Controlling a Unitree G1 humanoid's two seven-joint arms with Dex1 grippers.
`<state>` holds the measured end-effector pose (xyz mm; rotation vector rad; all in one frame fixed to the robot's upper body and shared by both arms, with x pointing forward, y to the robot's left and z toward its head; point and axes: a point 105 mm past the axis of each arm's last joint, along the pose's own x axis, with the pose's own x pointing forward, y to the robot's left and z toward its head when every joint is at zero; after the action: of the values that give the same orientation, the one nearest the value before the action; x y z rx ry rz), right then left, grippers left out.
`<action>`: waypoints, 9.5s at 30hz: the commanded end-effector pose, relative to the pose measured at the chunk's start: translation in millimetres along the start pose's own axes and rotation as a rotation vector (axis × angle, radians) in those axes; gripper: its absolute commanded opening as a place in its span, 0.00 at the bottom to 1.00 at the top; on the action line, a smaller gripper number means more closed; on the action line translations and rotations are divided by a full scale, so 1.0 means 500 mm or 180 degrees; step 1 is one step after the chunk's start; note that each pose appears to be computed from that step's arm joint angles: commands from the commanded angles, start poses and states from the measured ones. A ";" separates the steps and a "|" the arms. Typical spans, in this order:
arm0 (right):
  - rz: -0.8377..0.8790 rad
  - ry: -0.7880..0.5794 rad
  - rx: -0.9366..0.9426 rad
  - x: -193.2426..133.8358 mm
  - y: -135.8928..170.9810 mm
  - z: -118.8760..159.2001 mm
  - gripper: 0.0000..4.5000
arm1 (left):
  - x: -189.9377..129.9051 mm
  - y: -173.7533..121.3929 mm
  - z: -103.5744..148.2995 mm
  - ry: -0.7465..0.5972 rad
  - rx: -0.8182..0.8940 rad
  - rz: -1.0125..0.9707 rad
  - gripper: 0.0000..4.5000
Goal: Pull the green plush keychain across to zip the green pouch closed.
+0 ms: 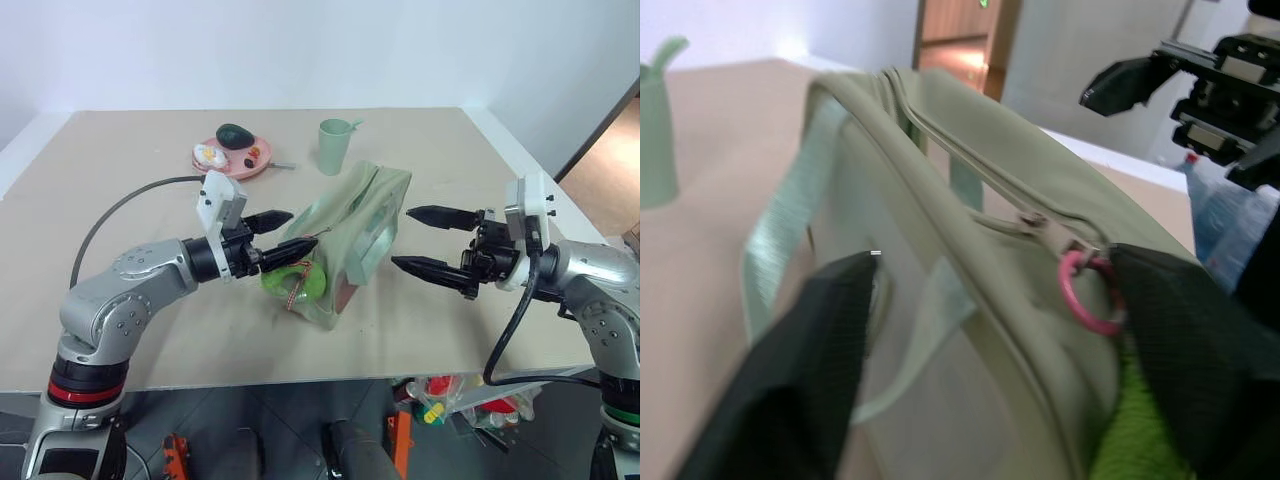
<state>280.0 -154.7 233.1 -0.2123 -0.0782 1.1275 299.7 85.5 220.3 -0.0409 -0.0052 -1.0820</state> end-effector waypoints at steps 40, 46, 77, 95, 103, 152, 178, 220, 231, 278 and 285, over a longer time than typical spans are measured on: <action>-0.0293 -0.0104 -0.0422 -0.015 -0.033 0.028 1.00 | -0.014 0.094 0.069 0.0425 0.1497 -0.1220 0.00; -0.0337 -0.0088 -0.0417 -0.021 -0.033 0.027 1.00 | -0.008 0.091 0.083 0.0356 0.1494 -0.1376 0.00; -0.0769 0.0027 -0.0503 -0.034 -0.113 0.014 1.00 | -0.063 0.044 0.112 -0.0064 0.0818 -0.0775 0.99; -0.0604 0.0146 -0.0226 -0.007 -0.118 -0.042 0.03 | -0.088 0.013 0.102 -0.0464 0.0640 0.0146 1.00; -0.0553 0.0104 -0.0380 -0.002 -0.109 -0.026 0.01 | -0.088 0.004 0.086 -0.0279 0.0637 -0.0030 1.00; -0.0590 0.0185 -0.0495 -0.015 -0.071 -0.019 0.00 | -0.101 0.170 -0.018 -0.1012 -0.1083 0.1033 0.08; -0.0664 0.0289 -0.0546 -0.033 -0.070 -0.019 0.00 | 0.063 0.085 0.105 -0.0315 -0.0066 0.0116 0.07; -0.0381 0.0555 -0.0178 -0.052 -0.071 0.008 0.61 | -0.026 0.060 -0.009 0.0149 0.0465 0.0246 0.00; 0.0199 -0.0172 -0.1023 0.130 -0.045 0.156 0.99 | -0.016 0.059 -0.012 0.0171 0.0480 0.0228 0.00; -0.1548 0.0166 -0.1619 -0.082 -0.222 0.135 0.01 | -0.009 0.091 0.012 0.0081 0.0651 0.0952 0.00; -0.1859 0.0795 -0.1447 -0.124 -0.215 0.052 0.01 | -0.005 0.085 -0.014 0.0193 0.0631 0.0970 0.00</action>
<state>353.0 -246.4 259.7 -0.6609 -0.1001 0.5445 335.3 99.6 208.9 0.1357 -0.0407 -0.8198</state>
